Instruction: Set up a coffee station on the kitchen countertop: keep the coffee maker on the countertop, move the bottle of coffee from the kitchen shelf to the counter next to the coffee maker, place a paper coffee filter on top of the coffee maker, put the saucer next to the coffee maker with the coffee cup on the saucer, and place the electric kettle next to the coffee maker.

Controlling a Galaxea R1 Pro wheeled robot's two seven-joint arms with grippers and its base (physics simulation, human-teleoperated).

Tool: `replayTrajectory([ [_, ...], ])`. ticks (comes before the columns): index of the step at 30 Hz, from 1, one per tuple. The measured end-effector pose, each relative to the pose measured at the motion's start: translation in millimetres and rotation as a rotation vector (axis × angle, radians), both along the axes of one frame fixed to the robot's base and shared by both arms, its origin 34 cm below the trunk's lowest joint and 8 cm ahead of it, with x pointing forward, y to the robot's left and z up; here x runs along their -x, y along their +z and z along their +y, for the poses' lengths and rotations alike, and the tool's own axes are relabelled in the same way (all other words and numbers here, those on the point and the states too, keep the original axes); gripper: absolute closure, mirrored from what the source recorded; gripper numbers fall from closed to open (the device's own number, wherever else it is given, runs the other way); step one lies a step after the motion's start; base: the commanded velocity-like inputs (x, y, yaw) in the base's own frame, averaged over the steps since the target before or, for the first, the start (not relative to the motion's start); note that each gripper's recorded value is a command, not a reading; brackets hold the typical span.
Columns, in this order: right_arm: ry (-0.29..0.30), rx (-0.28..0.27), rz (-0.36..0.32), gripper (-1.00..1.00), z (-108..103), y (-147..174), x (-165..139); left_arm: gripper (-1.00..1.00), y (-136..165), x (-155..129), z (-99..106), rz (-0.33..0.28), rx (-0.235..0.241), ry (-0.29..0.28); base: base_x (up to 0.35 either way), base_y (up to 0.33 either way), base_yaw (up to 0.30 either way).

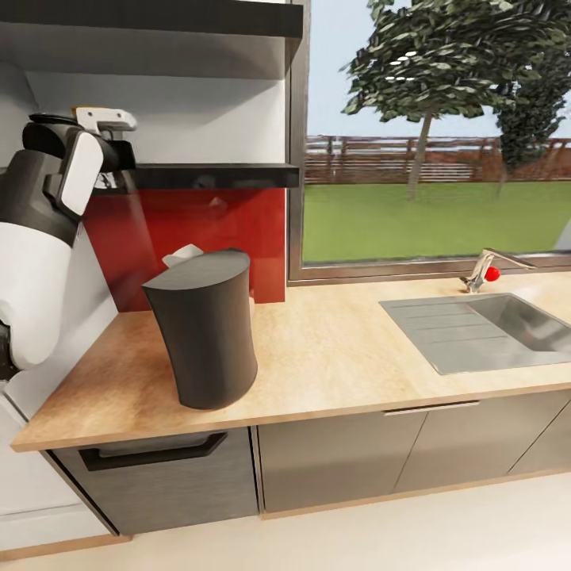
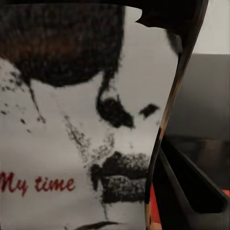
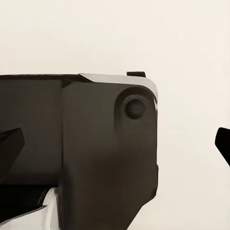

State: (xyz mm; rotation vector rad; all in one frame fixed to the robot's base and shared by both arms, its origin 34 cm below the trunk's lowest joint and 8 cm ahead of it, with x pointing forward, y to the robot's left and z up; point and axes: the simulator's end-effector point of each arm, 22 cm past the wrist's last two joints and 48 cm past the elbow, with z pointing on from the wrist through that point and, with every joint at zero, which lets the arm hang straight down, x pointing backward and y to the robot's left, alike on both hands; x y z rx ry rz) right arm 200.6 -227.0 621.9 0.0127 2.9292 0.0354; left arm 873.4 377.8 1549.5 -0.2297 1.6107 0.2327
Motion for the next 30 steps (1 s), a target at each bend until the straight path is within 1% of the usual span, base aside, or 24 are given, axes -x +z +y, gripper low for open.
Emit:
replayTrajectory([
  [3,0.0,0.0,0.0,-1.0,0.3,0.0,0.0,1.0,-1.5,0.5,4.8,0.002,0.001,0.005,-0.02,0.007,0.0],
  [7,0.0,0.001,0.001,-1.0,-0.2,-0.2,-0.1,1.0,-17.7,-3.2,5.6,0.024,0.004,0.005,-0.211,0.077,0.0],
  [10,0.0,0.001,0.0,-1.0,-0.3,-0.1,0.0,1.0,-23.3,-3.7,5.9,0.031,0.003,0.006,-0.138,0.046,0.0],
  [21,0.003,0.0,0.0,-1.0,0.5,0.0,0.2,1.0,-33.4,-4.8,7.5,0.044,0.003,0.008,-0.015,0.005,0.0],
  [25,0.003,0.0,0.001,-1.0,0.5,-0.1,0.5,1.0,-52.9,-7.3,7.2,0.069,0.004,0.007,0.0,0.0,0.0],
  [30,0.005,0.0,0.002,-1.0,0.9,-0.1,0.8,1.0,-91.6,-5.1,7.3,0.092,0.005,0.0,0.0,0.0,0.0],
])
